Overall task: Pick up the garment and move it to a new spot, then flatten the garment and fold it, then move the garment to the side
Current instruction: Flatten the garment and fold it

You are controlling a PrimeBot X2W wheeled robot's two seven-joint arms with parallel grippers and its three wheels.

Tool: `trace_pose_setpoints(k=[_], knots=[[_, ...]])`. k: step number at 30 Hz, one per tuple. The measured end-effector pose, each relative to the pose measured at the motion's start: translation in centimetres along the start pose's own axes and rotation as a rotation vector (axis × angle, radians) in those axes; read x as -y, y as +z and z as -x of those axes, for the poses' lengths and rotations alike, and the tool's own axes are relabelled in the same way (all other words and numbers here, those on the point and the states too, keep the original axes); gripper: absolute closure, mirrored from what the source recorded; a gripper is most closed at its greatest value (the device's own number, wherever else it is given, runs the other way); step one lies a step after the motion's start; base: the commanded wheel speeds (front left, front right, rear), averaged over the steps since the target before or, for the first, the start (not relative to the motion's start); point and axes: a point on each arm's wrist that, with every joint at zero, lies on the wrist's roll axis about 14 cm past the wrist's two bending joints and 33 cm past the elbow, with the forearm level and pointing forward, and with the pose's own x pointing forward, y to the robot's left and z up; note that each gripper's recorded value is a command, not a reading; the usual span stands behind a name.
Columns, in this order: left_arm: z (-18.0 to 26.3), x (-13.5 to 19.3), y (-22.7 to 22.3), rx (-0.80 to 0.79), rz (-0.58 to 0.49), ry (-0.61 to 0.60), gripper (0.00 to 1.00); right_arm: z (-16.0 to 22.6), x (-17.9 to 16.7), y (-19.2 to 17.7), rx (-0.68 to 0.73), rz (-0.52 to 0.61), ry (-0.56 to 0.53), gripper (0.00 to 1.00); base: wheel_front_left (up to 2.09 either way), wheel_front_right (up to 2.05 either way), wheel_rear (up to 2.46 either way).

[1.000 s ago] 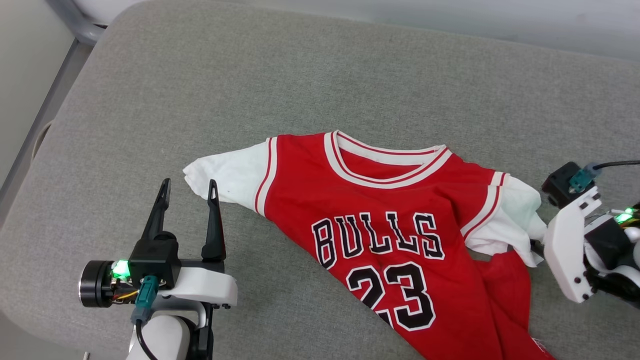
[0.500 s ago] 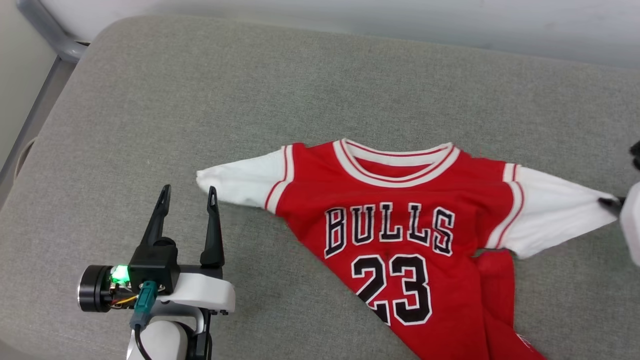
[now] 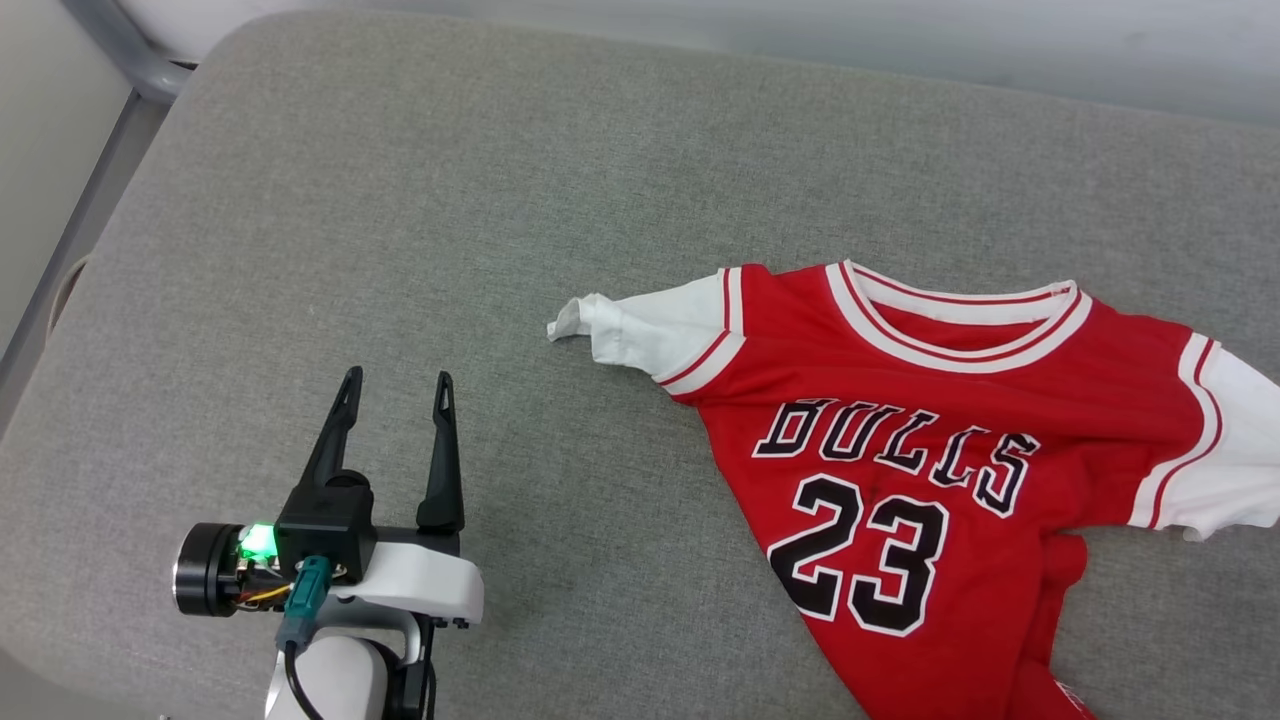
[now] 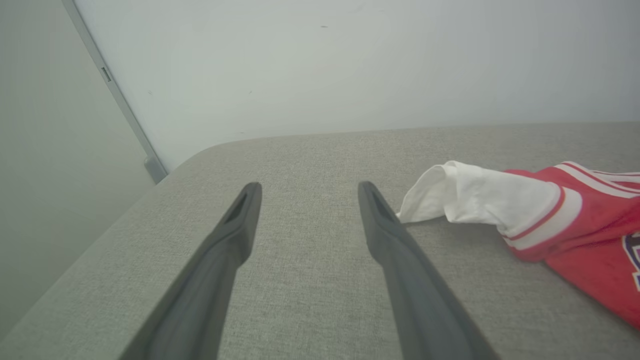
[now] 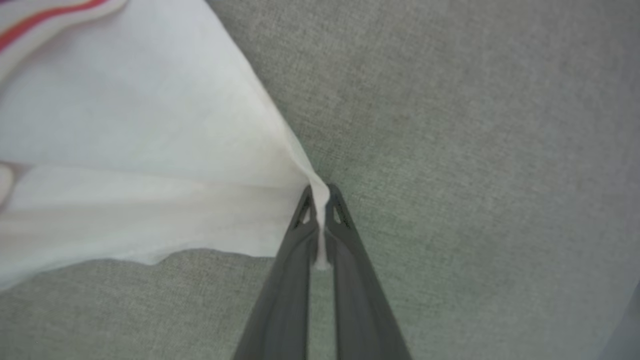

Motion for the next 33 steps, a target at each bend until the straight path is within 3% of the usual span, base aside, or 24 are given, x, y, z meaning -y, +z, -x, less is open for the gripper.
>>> trace_pose_setpoints(k=[2,3,4,10,22,33], knots=[[0.0,-0.1,0.1,0.004,-0.003,0.001,0.00,0.1,-0.1,-0.2,0.023,-0.023,0.001,1.00,0.00,0.00,0.00],[0.0,-0.2,0.2,0.006,-0.002,0.003,0.00,0.1,-0.2,0.0,0.046,-0.039,0.006,0.66,0.00,0.00,0.00],[0.0,-0.2,0.2,0.006,-0.002,0.002,0.00,0.3,-0.4,0.4,0.078,-0.059,0.013,0.00,0.00,0.00,0.00],[0.1,0.3,0.6,0.019,0.007,-0.018,0.00,2.2,-0.3,3.1,0.303,-0.090,0.000,0.00,0.00,0.00,0.00],[0.2,0.3,2.5,0.079,0.007,-0.044,0.00,11.7,-0.7,10.5,0.928,-0.114,-0.053,0.00,0.00,0.00,0.00],[0.3,0.9,3.1,0.098,0.016,-0.065,0.00,17.2,-7.0,10.6,1.147,-0.100,-0.007,0.00,0.00,0.00,0.00]])
